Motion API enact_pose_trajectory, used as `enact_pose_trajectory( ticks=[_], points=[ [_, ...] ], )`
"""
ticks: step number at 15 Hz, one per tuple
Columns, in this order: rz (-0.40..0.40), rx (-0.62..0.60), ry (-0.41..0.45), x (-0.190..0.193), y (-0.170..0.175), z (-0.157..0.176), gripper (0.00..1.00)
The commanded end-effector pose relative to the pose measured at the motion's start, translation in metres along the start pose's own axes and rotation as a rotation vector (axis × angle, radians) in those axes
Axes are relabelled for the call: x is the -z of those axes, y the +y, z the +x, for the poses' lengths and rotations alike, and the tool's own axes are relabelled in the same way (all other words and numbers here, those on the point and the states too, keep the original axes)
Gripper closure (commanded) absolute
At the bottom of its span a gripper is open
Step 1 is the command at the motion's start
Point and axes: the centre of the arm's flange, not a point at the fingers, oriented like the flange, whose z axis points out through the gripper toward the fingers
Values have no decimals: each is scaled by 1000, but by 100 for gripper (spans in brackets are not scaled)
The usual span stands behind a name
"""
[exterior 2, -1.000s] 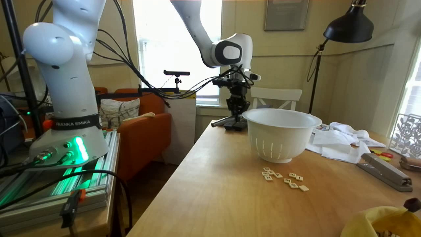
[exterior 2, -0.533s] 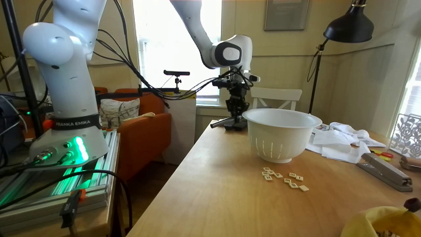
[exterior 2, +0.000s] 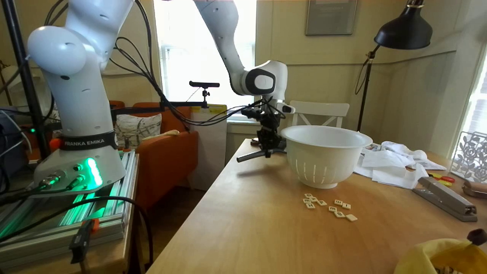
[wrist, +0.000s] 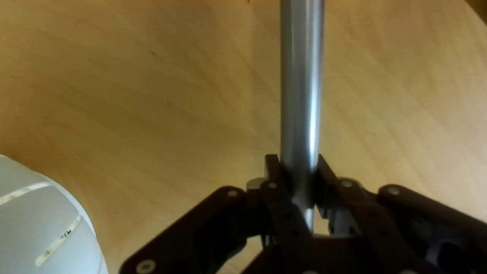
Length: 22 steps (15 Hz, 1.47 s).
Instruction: Use the spatula to stir in the white bowl
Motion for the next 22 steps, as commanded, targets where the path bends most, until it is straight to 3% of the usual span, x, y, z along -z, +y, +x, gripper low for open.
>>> enact_pose_trajectory(
  ticks=[1, 2, 3, 7, 10, 14, 16, 17, 19, 22],
  points=[
    [-25, -19, 34, -5, -6, 0, 94],
    [-25, -22, 39, -5, -7, 1, 52],
    [-26, -25, 48, -4, -7, 1, 51],
    [-20, -22, 55, 19, -13, -1, 24],
    [-14, -32, -30, 56, -16, -10, 4],
    [12, -78, -170, 104, -7, -44, 0],
    [1, -107, -182, 131, 3, -61, 0],
    [0, -129, -167, 145, 9, -65, 0],
    [-24, -217, -57, 178, 35, -68, 0],
    [8, -363, 31, 237, 102, -76, 0]
  ],
)
